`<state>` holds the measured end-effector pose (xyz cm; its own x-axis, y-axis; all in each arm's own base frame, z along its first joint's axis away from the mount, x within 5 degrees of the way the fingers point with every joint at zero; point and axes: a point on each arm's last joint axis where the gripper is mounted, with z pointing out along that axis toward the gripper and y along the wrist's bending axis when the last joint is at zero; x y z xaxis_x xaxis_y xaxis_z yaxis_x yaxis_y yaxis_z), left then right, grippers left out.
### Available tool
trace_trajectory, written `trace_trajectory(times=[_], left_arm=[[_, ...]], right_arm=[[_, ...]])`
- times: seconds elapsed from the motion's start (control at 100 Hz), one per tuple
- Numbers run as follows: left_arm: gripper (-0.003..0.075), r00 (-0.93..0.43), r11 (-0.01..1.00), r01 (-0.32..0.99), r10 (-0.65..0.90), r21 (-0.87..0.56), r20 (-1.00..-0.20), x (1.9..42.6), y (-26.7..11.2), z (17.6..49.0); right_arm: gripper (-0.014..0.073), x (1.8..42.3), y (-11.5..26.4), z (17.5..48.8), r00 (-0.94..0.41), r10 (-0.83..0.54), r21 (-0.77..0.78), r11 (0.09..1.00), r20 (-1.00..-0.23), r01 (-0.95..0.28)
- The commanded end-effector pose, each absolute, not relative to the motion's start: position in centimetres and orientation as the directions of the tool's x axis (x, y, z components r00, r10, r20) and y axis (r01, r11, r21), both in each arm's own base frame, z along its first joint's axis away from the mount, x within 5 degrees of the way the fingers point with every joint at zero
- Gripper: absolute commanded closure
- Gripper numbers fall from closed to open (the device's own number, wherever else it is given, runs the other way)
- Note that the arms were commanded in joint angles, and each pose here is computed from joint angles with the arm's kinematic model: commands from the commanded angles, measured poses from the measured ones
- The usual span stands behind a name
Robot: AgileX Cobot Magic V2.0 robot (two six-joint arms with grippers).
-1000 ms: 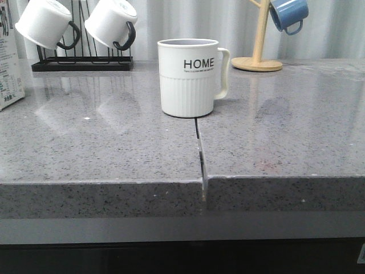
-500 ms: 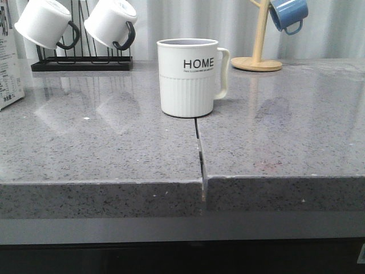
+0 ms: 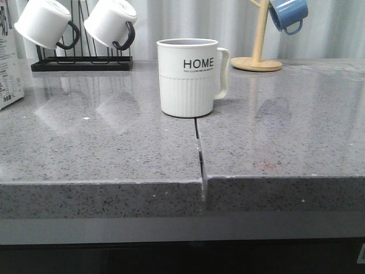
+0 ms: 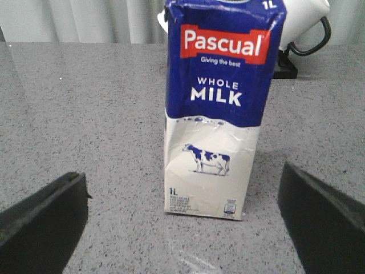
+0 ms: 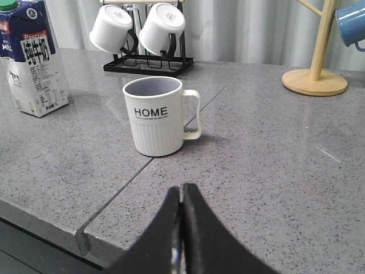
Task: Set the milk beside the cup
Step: 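Move the left gripper to the Pascual milk carton, then grasp the milk carton with the left gripper and lift it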
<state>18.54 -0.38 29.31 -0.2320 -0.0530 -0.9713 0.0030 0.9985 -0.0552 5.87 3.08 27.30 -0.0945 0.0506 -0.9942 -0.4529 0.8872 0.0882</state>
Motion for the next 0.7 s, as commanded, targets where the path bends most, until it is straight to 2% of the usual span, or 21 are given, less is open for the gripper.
trace_trajectory(times=[0.0, 0.1, 0.22, 0.69], left_arm=[[0.0081, -0.127, 0.996, 0.003, -0.085, -0.086, -0.988, 19.8, -0.5, 31.4], [0.0081, -0.141, 0.996, 0.037, -0.078, -0.084, -0.987, 21.0, -1.3, 31.2], [0.0081, -0.096, 0.994, 0.07, -0.075, -0.082, -0.993, 22.2, -2.3, 31.1], [0.0083, -0.086, 0.996, 0.031, -0.078, -0.081, -0.993, 26.1, -2.0, 30.6]], right_arm=[[0.0664, 5.8, 3.0, 28.8, -0.007, 0.081, 0.075, 0.887, -0.997, -0.456], [0.0664, 5.8, 3.0, 28.8, -0.007, 0.081, 0.075, 0.887, -0.997, -0.456], [0.0664, 5.8, 3.0, 28.8, -0.007, 0.081, 0.075, 0.887, -0.997, -0.456], [0.0664, 5.8, 3.0, 28.8, -0.007, 0.081, 0.075, 0.887, -0.997, -0.456]])
